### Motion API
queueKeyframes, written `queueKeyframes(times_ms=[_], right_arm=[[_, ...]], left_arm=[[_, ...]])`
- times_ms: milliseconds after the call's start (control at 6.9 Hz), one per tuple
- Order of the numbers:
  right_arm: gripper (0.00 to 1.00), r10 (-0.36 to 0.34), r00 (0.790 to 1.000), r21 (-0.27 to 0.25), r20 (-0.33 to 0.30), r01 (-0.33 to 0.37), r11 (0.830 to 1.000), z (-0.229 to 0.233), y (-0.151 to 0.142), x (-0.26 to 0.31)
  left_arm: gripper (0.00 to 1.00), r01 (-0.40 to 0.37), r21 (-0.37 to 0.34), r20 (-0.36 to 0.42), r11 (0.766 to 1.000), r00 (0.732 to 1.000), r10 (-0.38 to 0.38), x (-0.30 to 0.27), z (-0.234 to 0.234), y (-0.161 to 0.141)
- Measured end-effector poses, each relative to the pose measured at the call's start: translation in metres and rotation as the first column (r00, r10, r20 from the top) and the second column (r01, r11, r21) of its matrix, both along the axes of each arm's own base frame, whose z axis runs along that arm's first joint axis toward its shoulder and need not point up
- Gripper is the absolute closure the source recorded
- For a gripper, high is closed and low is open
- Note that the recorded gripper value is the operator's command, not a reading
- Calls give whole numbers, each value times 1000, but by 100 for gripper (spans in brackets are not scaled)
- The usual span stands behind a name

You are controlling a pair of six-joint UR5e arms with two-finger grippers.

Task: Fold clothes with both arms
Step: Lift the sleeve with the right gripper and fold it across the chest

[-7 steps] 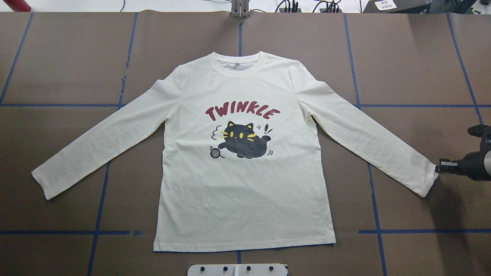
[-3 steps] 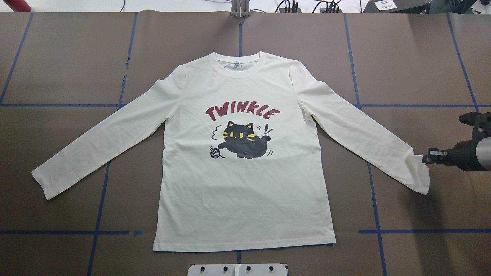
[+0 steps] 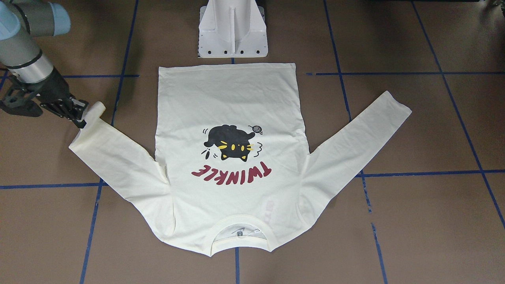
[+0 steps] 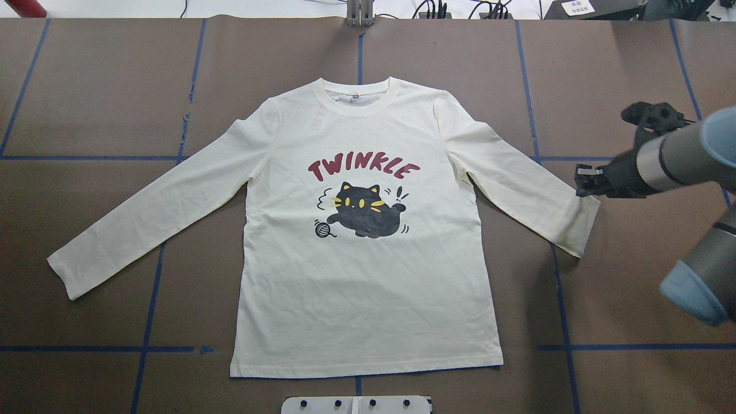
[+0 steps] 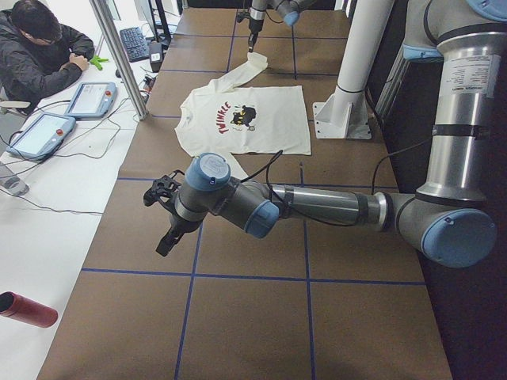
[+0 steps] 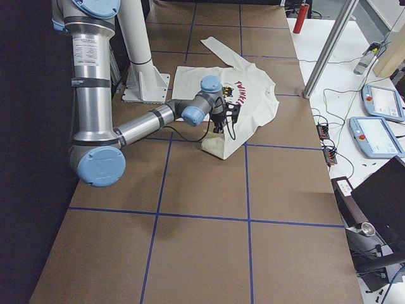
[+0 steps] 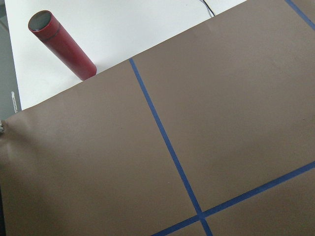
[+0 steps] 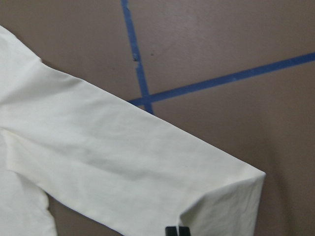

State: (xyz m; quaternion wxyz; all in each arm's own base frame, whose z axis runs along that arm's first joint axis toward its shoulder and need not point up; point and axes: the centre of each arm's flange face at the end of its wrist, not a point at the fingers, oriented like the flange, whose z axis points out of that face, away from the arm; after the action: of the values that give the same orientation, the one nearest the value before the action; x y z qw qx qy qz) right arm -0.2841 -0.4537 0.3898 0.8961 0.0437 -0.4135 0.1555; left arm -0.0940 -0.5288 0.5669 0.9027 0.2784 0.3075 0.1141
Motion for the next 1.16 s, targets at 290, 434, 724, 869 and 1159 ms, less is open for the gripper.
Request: queueKeyframes(times_ms=[290, 434, 724, 869, 1159], right_arm=[[100, 16, 999, -12, -34, -17, 1000, -137, -53, -36], [100, 16, 999, 42, -33, -15, 999, -199, -68, -45], [100, -20, 999, 186, -32, 26, 982, -297, -94, -69], [100, -35, 998, 212, -51, 45, 976, -335, -108, -101], [100, -33, 993, 252, -111, 61, 966, -380, -111, -198]], left_arm=[[0, -1, -2, 0, 1000, 1000, 1, 0, 1, 2], [0, -3, -4, -2, 1000, 1000, 3, 0, 2, 2], [0, -12, -8, -19, 1000, 1000, 12, 2, 4, 4], [0, -15, -10, -23, 1000, 1000, 15, 2, 4, 5], [0, -16, -19, -25, 1000, 1000, 16, 2, 9, 5]])
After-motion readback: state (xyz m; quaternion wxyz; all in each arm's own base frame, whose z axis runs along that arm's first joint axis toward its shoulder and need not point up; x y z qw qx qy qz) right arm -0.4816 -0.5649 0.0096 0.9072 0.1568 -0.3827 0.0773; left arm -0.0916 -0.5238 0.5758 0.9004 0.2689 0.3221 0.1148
